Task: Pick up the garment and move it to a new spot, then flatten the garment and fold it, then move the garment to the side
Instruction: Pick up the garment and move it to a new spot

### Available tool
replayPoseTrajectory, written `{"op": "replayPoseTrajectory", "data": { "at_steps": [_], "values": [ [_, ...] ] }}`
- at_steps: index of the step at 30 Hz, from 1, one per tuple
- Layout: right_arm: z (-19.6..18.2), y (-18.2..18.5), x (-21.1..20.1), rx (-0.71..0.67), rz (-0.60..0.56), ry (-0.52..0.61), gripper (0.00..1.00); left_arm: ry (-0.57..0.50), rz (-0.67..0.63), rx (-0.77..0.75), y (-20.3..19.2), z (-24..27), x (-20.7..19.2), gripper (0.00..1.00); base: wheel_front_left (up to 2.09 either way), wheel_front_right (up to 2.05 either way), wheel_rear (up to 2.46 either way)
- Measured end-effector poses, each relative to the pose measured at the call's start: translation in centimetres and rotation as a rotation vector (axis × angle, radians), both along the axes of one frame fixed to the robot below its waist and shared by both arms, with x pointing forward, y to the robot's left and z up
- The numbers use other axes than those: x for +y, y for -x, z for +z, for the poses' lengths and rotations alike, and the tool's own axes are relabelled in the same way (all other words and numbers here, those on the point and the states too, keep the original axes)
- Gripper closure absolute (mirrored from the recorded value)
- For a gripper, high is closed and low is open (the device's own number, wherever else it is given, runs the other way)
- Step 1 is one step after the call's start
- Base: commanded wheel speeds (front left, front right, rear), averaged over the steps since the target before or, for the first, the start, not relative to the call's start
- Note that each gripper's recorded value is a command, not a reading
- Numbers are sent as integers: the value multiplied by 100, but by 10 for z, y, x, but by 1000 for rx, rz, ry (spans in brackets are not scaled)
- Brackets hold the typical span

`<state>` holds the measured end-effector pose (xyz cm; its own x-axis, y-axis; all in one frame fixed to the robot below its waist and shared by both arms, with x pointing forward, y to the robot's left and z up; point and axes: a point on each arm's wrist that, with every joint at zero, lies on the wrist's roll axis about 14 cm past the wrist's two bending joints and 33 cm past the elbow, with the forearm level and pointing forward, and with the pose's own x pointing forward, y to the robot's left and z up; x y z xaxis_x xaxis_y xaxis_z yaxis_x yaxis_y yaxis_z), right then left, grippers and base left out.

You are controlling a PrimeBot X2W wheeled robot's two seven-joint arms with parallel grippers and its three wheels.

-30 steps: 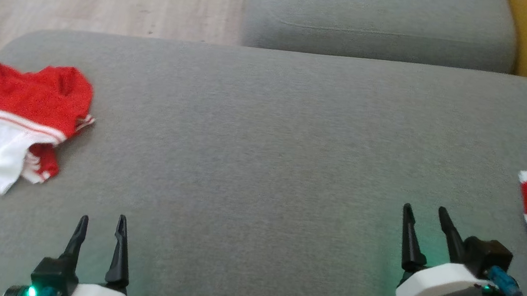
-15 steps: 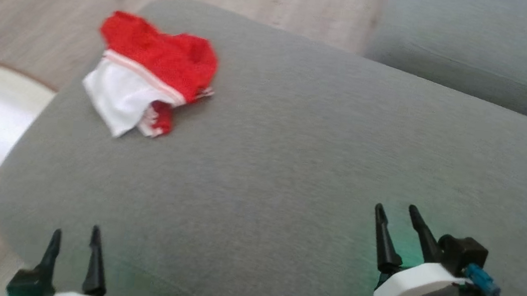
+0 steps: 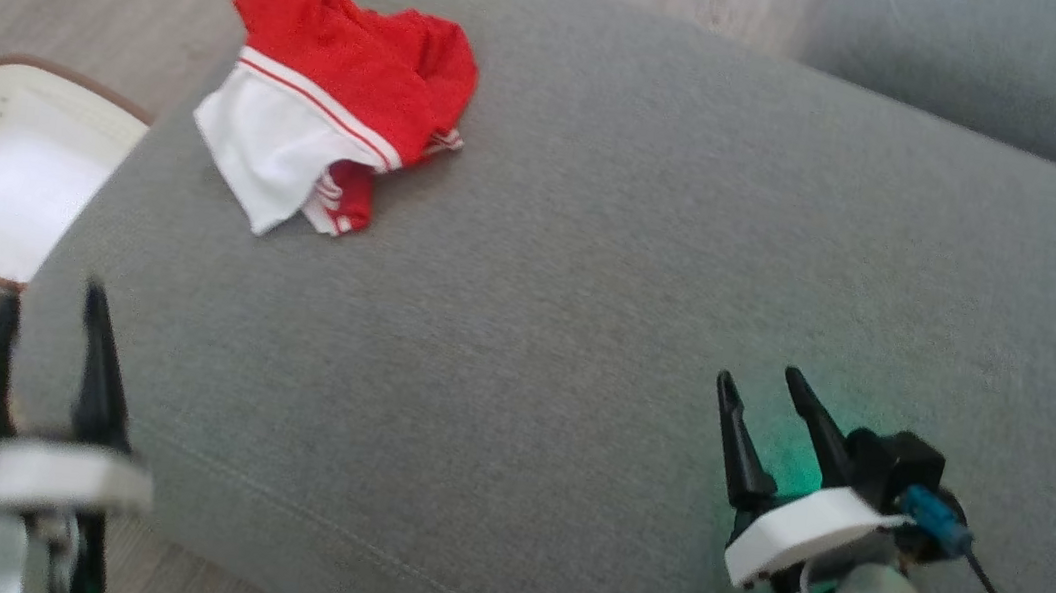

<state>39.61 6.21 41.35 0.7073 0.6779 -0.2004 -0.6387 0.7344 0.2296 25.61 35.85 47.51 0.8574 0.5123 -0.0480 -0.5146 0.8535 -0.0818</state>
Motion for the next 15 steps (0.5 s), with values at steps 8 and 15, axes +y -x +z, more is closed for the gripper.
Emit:
{"op": "replayPoseTrajectory", "data": {
  "at_steps": [8,15],
  "values": [
    [-10,-27,-16,-7,-52,3,0,-141,-186,-75,-102,57,8,0,0,0,0],
    [-26,-35,-42,23,-119,21,0,-75,-258,77,-157,18,11,0,0,0,0]
  ]
}}
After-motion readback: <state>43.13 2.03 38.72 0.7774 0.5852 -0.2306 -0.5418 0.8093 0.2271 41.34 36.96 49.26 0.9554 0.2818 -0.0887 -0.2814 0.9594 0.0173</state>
